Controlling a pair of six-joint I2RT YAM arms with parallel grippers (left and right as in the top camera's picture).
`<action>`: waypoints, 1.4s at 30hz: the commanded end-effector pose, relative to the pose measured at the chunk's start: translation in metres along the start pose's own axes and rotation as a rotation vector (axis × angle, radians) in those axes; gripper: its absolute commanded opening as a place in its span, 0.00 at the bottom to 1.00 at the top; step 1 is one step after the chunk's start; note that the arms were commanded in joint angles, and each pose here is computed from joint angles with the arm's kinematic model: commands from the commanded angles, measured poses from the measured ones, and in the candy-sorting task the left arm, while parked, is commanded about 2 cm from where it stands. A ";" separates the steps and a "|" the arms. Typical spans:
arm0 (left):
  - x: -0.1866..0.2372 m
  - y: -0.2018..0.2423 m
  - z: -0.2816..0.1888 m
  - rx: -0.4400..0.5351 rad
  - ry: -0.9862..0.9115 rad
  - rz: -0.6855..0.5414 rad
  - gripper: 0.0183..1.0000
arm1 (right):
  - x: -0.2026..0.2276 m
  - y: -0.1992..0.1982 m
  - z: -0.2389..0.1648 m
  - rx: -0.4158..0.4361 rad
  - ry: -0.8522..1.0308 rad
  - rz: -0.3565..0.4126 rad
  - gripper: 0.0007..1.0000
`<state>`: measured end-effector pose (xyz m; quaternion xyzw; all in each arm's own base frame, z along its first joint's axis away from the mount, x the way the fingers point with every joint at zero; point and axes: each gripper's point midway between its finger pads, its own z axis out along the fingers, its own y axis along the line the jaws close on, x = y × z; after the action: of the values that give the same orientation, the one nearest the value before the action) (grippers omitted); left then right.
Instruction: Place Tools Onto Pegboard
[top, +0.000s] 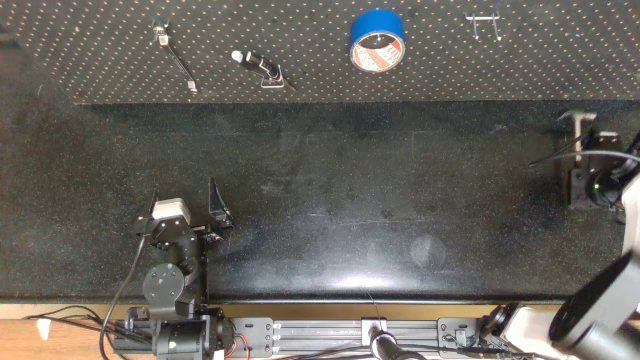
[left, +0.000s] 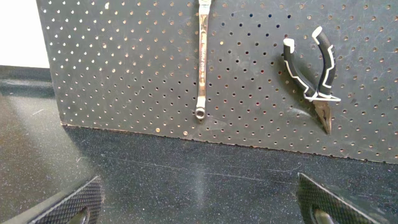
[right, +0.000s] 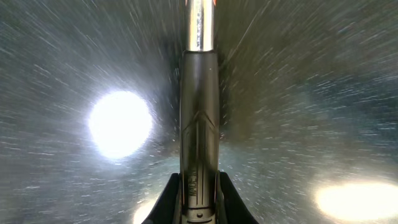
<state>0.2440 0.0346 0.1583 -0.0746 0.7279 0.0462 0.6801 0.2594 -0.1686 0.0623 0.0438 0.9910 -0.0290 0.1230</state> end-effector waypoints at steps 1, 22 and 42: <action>0.001 0.001 0.000 -0.002 0.001 0.017 0.99 | -0.047 0.021 -0.084 -0.034 -0.368 0.079 0.07; 0.001 0.001 0.000 -0.002 0.001 0.016 1.00 | -0.133 0.203 -0.106 -0.312 -0.595 -0.173 0.07; 0.001 0.001 0.000 -0.002 0.001 0.016 1.00 | -0.036 0.178 -0.109 -0.174 -0.865 -0.121 0.99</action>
<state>0.2440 0.0346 0.1580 -0.0748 0.7282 0.0463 0.6796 0.2930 0.0015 0.1677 -0.0309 0.8719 0.0118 0.4886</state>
